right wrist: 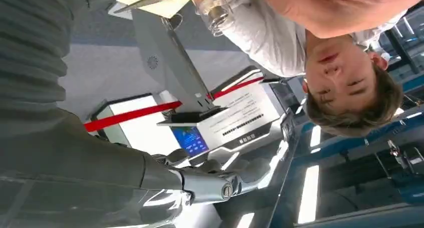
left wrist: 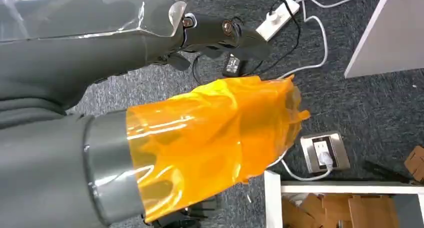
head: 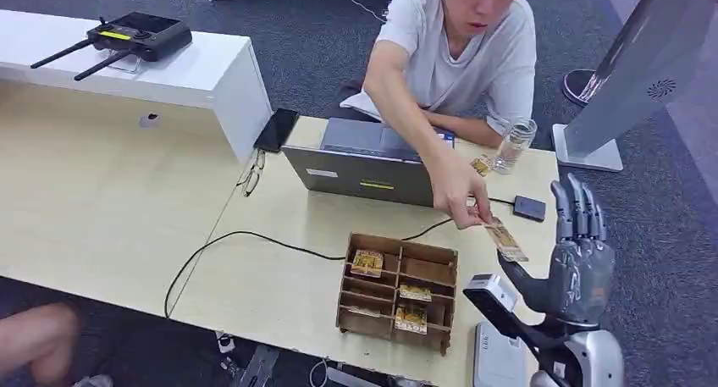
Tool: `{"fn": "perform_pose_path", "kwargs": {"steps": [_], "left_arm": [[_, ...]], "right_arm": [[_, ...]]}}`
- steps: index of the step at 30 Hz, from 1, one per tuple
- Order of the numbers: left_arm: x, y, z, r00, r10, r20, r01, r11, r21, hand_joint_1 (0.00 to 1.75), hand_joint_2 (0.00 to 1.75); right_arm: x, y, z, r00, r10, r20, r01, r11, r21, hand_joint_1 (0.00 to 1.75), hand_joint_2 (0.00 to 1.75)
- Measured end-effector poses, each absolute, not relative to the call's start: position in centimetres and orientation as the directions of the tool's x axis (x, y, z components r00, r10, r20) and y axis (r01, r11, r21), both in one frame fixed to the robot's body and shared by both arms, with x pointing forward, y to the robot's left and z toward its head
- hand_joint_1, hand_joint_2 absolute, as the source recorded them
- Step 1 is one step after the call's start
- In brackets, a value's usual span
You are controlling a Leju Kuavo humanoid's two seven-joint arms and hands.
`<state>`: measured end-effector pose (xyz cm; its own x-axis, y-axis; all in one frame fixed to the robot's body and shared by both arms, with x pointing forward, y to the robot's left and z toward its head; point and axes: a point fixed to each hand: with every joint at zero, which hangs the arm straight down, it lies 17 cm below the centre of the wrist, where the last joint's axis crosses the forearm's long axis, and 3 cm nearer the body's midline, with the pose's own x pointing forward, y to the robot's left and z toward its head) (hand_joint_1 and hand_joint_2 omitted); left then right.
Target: Pass the card to the sensor for recognition and then transmit it.
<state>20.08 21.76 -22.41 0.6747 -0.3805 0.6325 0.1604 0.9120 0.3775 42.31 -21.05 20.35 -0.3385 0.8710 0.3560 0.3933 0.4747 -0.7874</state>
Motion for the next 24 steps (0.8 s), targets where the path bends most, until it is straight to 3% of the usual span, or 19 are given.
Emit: {"fn": "perform_pose_path", "kwargs": {"steps": [5, 6, 7, 8, 24], "left_arm": [[20.09, 21.76, -22.40, 0.674, -0.383, 0.632, 0.162, 0.911, 0.378, 0.00, 0.00], [20.09, 21.75, -22.40, 0.673, -0.383, 0.632, 0.163, 0.911, 0.379, 0.00, 0.00], [20.09, 21.75, -22.40, 0.673, -0.384, 0.632, 0.163, 0.911, 0.379, 0.00, 0.00], [20.09, 21.75, -22.40, 0.673, -0.384, 0.632, 0.163, 0.911, 0.379, 0.00, 0.00], [20.09, 21.73, -22.40, 0.673, -0.384, 0.632, 0.165, 0.911, 0.379, 0.00, 0.00]], "right_arm": [[42.32, -20.85, 20.38, -0.343, 0.865, 0.367, 0.388, 0.486, -0.783, 0.00, 1.75], [42.32, -20.83, 20.39, -0.344, 0.864, 0.367, 0.388, 0.486, -0.783, 0.07, 1.75], [42.32, -20.81, 20.41, -0.344, 0.864, 0.367, 0.388, 0.487, -0.783, 1.45, 1.75], [42.32, -20.78, 20.42, -0.345, 0.864, 0.367, 0.388, 0.487, -0.782, 1.75, 1.75], [42.27, -20.53, 20.35, -0.350, 0.857, 0.377, 0.379, 0.498, -0.780, 1.75, 1.75]]}}
